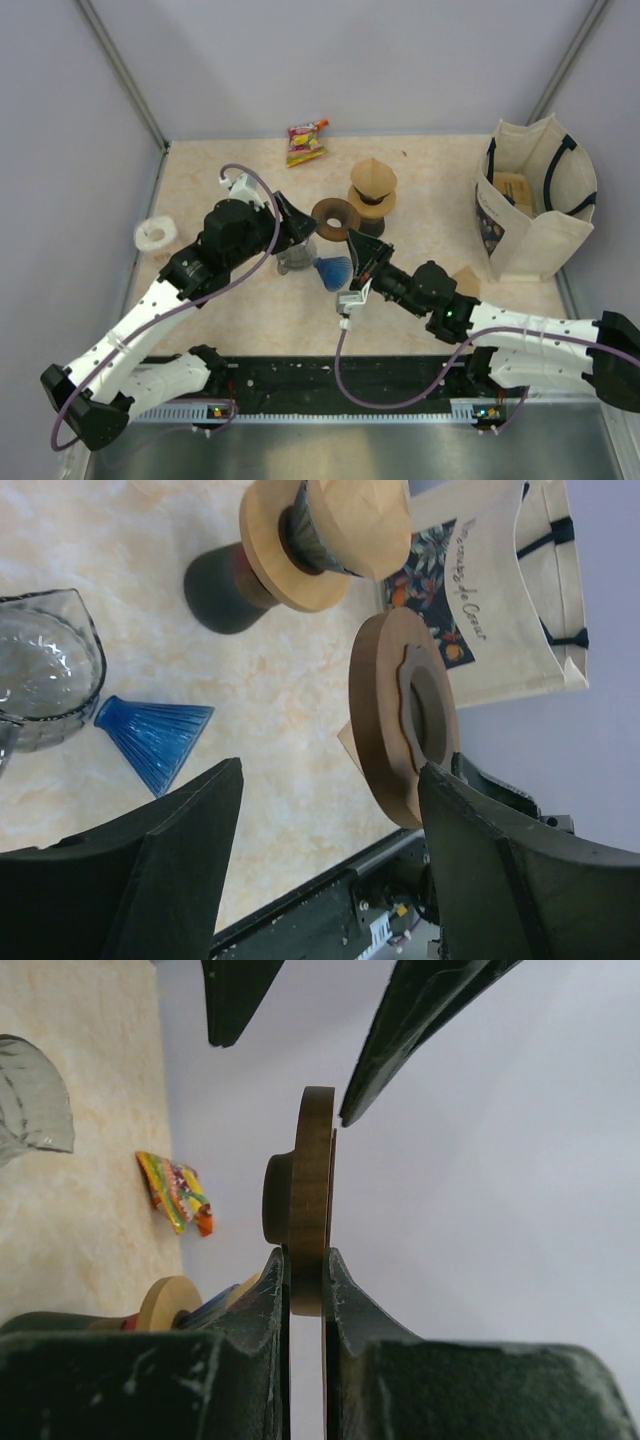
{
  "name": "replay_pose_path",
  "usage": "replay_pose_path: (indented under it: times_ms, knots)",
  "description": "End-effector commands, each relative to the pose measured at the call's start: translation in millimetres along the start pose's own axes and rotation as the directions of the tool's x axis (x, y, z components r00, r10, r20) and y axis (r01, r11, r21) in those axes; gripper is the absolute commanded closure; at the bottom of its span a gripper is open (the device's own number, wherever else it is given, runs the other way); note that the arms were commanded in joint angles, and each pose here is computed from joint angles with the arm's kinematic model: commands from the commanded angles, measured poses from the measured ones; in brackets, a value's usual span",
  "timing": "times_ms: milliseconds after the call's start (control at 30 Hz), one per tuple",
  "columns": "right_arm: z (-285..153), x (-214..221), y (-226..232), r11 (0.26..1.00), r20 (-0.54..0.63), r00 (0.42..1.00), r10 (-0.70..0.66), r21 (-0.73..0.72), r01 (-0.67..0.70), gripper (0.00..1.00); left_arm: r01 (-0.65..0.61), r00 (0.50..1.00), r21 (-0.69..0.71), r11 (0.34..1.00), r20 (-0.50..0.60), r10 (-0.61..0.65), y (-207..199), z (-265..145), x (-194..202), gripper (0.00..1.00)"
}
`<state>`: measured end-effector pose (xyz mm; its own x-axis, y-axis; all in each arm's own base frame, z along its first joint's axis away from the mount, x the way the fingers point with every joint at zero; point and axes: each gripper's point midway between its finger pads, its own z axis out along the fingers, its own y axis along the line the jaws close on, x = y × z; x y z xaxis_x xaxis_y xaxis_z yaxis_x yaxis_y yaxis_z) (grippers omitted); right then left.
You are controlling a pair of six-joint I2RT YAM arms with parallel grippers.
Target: Place the coffee filter in the dripper
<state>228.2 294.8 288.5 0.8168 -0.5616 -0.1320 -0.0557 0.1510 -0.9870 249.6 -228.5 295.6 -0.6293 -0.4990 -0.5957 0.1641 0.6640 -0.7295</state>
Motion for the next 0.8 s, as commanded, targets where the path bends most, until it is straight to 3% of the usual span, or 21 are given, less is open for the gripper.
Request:
replay_pose_path:
  times_ms: [0, 133, 333, 567, 633, 733, 767]
  knots:
    - [-2.3, -4.4, -25.5, 0.994, -0.011, 0.999, -0.039, 0.104, 0.040, 1.00, 0.048, 0.998, 0.141, 0.989, -0.043, -0.043, -24.3, 6.3, 2.9, 0.27]
    - [-0.1, -2.4, -19.6, 0.995, -0.028, 0.998, -0.047, 0.087, 0.050, 1.00, 0.070, 0.996, 0.141, 0.988, -0.070, -0.060, -21.9, 12.0, 5.8, 0.40]
    - [3.0, -6.5, -14.7, 0.995, -0.028, 0.997, -0.073, 0.072, 0.075, 1.00, 0.128, 0.990, 0.187, 0.974, -0.085, -0.114, -23.6, 16.3, 5.7, 0.51]
    - [2.6, -11.4, -14.0, 0.996, -0.009, 0.998, -0.066, 0.067, 0.067, 1.00, 0.173, 0.981, 0.206, 0.963, -0.125, -0.149, -24.1, 20.0, 7.5, 0.71]
    - [3.1, -11.2, -12.8, 0.996, -0.013, 0.998, -0.069, 0.064, 0.070, 1.00, 0.185, 0.977, 0.218, 0.958, -0.147, -0.155, -26.0, 20.7, 9.6, 0.79]
    - [4.0, -10.2, -11.8, 0.995, -0.020, 0.997, -0.072, 0.064, 0.073, 1.00, 0.208, 0.969, 0.220, 0.953, -0.178, -0.171, -25.4, 21.3, 13.7, 1.00]
    - [3.7, -10.3, -13.1, 0.995, -0.020, 0.997, -0.071, 0.068, 0.072, 1.00, 0.216, 0.967, 0.223, 0.950, -0.186, -0.176, -25.6, 21.9, 14.8, 1.00]
